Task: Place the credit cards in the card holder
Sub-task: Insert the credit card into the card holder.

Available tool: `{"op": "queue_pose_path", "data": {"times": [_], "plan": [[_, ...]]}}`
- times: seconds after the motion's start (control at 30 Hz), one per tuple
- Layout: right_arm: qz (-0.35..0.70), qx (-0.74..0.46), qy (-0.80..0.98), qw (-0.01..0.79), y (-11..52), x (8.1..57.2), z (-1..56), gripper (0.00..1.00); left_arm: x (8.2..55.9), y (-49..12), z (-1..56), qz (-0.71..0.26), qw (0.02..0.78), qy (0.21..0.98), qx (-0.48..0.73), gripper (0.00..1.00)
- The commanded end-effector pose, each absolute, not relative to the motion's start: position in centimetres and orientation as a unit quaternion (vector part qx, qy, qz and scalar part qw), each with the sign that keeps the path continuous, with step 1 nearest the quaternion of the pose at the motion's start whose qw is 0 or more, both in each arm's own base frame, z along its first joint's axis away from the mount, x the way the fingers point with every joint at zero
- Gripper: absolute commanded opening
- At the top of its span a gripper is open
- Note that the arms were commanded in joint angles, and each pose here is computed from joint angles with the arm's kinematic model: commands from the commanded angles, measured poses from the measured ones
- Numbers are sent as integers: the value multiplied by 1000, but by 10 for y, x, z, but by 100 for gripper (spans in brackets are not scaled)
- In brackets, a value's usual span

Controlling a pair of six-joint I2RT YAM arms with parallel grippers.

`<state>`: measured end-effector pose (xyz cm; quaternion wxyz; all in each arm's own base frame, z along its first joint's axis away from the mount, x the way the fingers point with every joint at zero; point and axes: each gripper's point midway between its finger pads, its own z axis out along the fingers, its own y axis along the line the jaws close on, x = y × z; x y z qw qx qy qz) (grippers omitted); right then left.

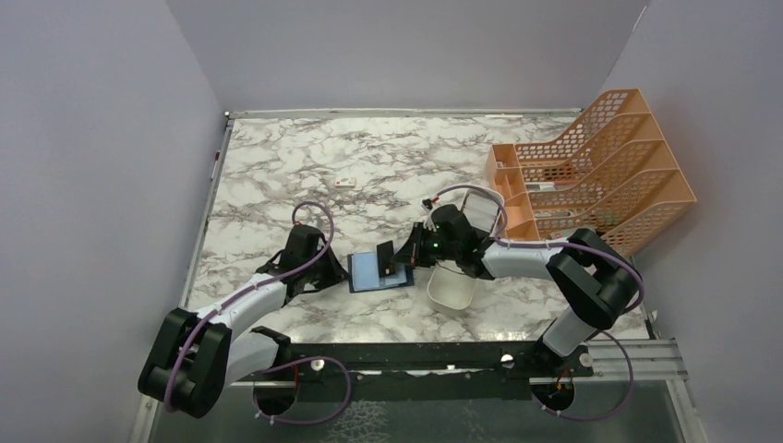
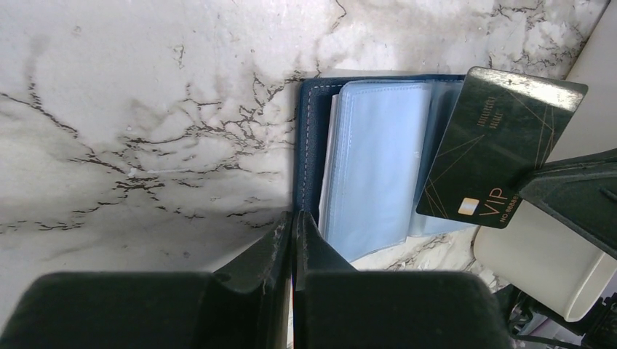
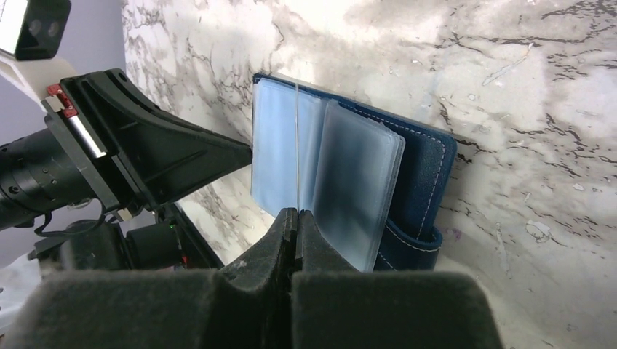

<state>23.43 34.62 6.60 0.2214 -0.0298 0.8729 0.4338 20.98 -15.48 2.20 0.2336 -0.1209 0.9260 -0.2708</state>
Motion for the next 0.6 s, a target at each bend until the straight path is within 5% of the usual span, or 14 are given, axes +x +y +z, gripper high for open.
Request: {"op": "queue_pose_path", "data": {"times": [0.0, 0.57], "plan": [[410, -15, 880, 240, 344, 240, 63, 1, 215, -153, 22, -271, 249, 921, -127, 6], [434, 5, 875, 212, 357, 229, 53, 1, 211, -155, 17, -277, 243, 921, -127, 7]]}}
